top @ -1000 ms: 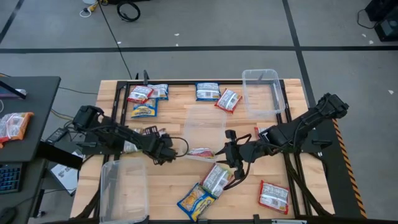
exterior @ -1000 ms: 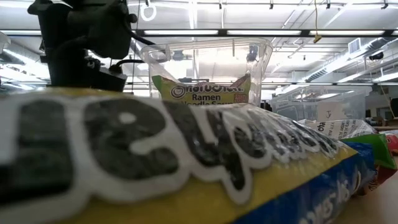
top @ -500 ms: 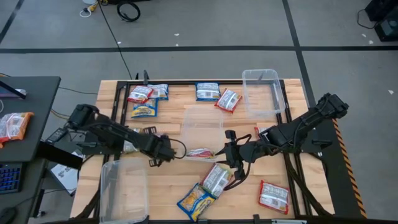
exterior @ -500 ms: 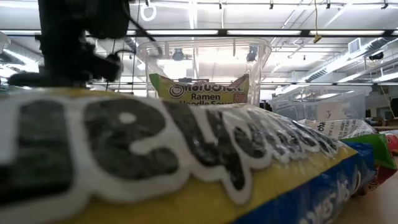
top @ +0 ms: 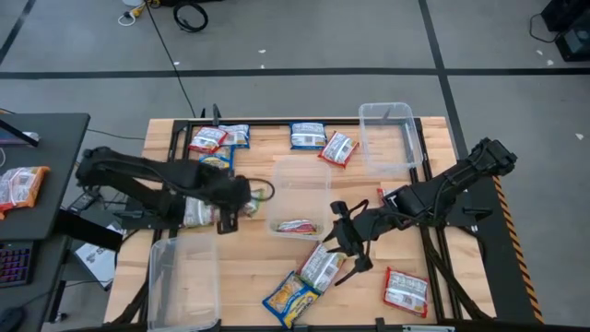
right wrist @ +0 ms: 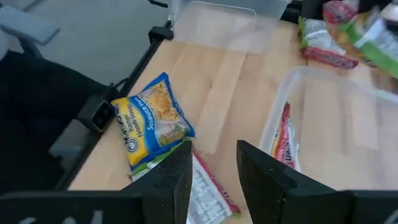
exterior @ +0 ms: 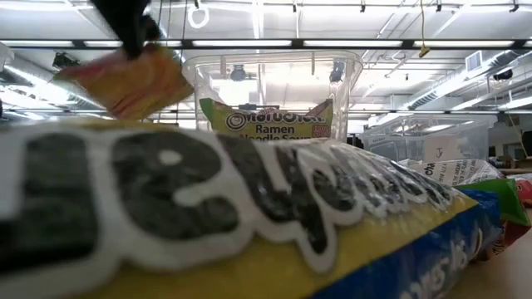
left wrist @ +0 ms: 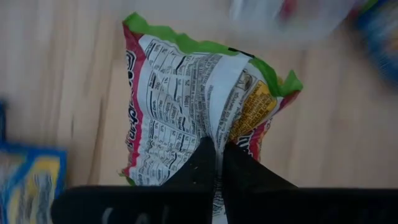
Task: Sort Maruchan noodles
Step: Put the green noodle pack into the middle transparent container
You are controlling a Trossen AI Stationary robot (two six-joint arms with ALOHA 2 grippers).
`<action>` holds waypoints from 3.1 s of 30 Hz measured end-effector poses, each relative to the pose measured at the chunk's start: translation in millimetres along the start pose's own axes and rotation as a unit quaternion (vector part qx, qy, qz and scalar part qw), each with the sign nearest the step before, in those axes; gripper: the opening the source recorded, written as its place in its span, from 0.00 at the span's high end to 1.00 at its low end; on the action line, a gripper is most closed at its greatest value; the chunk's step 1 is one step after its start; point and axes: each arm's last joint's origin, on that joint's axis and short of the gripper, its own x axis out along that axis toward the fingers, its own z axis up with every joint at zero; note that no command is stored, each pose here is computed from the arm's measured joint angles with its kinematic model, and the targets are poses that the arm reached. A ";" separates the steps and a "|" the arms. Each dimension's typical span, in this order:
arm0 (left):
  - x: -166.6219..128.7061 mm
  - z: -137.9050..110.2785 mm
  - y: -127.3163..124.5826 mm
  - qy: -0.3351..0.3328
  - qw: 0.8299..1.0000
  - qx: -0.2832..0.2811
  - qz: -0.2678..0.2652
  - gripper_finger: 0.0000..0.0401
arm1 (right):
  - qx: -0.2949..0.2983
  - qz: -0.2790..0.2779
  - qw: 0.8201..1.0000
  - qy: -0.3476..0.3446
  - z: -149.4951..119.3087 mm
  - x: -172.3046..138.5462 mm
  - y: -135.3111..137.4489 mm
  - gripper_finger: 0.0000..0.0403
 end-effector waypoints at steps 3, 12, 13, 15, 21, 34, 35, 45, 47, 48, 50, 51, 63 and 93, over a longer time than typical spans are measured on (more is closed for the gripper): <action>-28.1 9.0 1.4 -0.057 0.998 0.028 -0.016 0.97 | -0.033 -0.018 0.999 0.000 0.0 0.1 -1.8 0.68; -88.7 5.6 -13.4 -0.342 0.913 0.211 -0.066 0.97 | -0.137 -0.118 0.981 -0.067 16.1 16.1 -19.8 0.62; -90.0 2.8 -15.8 -0.365 0.899 0.228 -0.075 0.97 | -0.157 -0.113 0.978 -0.075 17.6 19.9 -20.8 0.60; -87.4 -1.7 -19.4 -0.404 0.875 0.253 -0.086 0.97 | -0.191 -0.114 0.970 -0.096 21.7 28.1 -22.8 0.54; -56.6 -16.0 -27.1 -0.460 0.838 0.282 -0.085 0.97 | -0.273 -0.178 0.939 -0.111 28.1 39.5 -23.3 0.36; -16.8 -20.3 -37.1 -0.504 0.804 0.306 -0.078 0.97 | -0.264 -0.192 0.931 -0.165 38.7 32.9 -32.9 0.18; -14.9 -19.7 -37.9 -0.502 0.802 0.314 -0.075 0.97 | -0.256 -0.174 0.935 -0.172 38.6 33.4 -36.3 0.18; 17.3 1.5 -46.9 -0.497 0.786 0.368 -0.028 0.97 | -0.215 -0.094 0.958 -0.166 27.7 53.9 -66.3 0.18; 21.4 4.4 -45.4 -0.494 0.788 0.366 -0.023 0.96 | -0.219 -0.082 0.959 -0.163 26.2 56.4 -66.9 0.19; 22.6 5.5 -43.4 -0.493 0.790 0.364 -0.019 0.96 | -0.221 -0.071 0.959 -0.163 25.6 56.7 -66.5 0.20; 25.0 8.4 -41.4 -0.493 0.794 0.356 -0.016 0.96 | -0.226 -0.045 0.958 -0.169 25.5 56.6 -64.7 0.22; 26.0 8.3 -40.6 -0.490 0.796 0.355 -0.016 0.96 | -0.227 -0.036 0.958 -0.170 25.0 56.8 -64.1 0.23; 21.0 11.9 -39.7 -0.494 0.818 0.292 -0.039 0.96 | -0.224 -0.050 0.958 -0.171 26.3 55.2 -66.5 0.67; -45.4 -60.3 4.2 0.003 0.972 -0.077 0.222 0.46 | 0.067 -0.203 0.942 0.258 58.6 61.0 -126.3 0.67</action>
